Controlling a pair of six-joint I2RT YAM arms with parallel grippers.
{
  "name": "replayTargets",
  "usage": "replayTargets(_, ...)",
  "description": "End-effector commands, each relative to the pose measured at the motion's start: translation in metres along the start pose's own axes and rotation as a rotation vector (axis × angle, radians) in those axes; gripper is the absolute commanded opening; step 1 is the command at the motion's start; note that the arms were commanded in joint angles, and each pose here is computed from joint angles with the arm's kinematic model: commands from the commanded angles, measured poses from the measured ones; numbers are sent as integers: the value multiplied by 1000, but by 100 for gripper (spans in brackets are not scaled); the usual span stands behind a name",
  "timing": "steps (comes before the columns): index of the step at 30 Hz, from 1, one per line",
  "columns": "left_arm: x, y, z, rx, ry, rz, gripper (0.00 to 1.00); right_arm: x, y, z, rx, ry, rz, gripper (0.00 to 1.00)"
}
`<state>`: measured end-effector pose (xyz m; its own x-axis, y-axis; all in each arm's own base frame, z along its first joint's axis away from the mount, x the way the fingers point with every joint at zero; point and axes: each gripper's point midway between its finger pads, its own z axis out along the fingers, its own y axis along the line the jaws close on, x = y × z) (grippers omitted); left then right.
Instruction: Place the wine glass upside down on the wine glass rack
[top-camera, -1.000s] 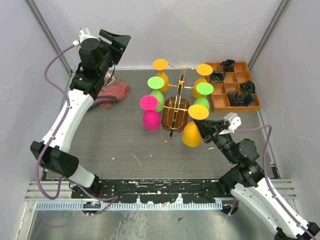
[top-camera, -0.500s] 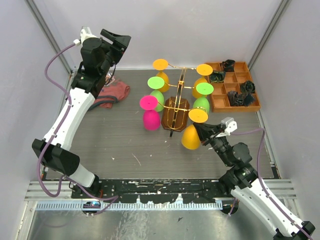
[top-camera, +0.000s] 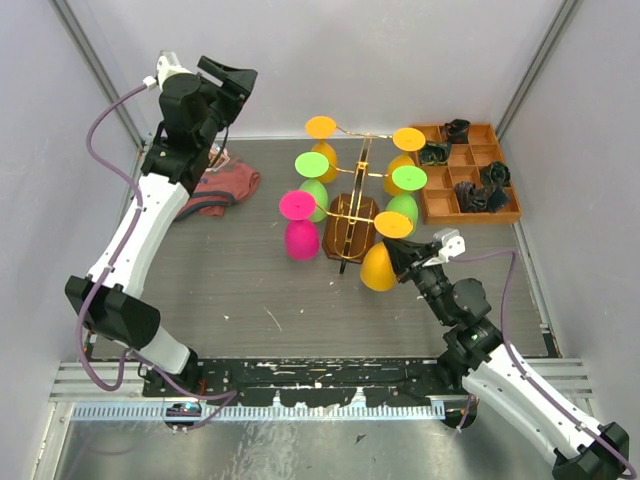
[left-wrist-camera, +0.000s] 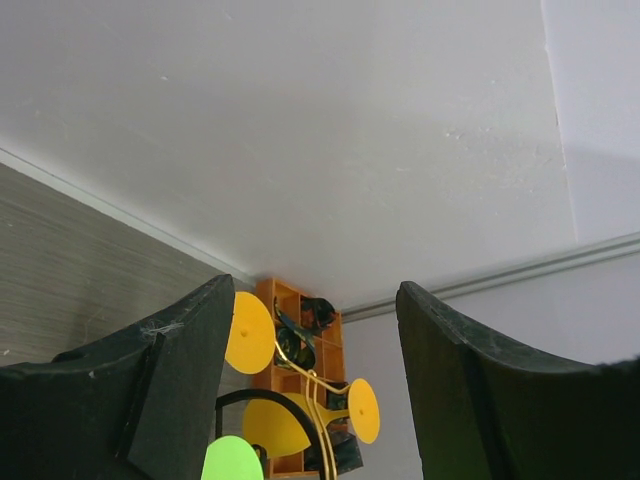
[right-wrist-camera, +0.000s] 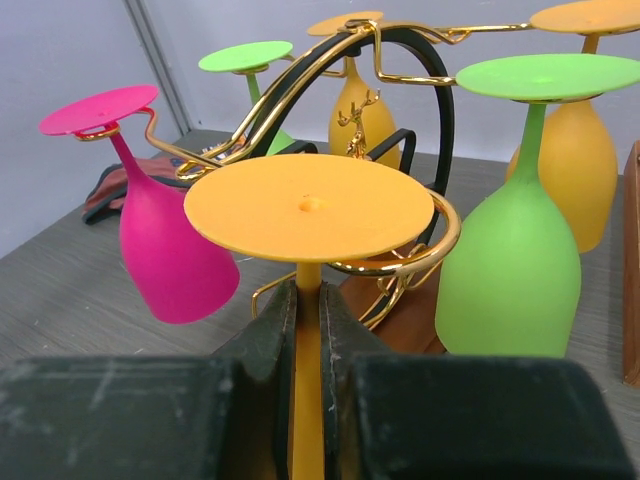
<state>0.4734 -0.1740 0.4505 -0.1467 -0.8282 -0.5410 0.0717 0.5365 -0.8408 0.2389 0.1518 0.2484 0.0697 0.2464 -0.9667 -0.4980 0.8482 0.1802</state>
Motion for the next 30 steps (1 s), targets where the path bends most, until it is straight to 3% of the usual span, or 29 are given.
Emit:
replayTargets(1,-16,-12,5,37,-42,3,72,-26,-8,6,56,-99,0,1)
replayTargets(12,-19,-2,11,26,-45,-15,73,-29,-49,-15,276,-101,-29,1)
replayTargets(30,-15,3,12,19,-31,-33,72,-16,-60,-46,316,-31,-54,1)
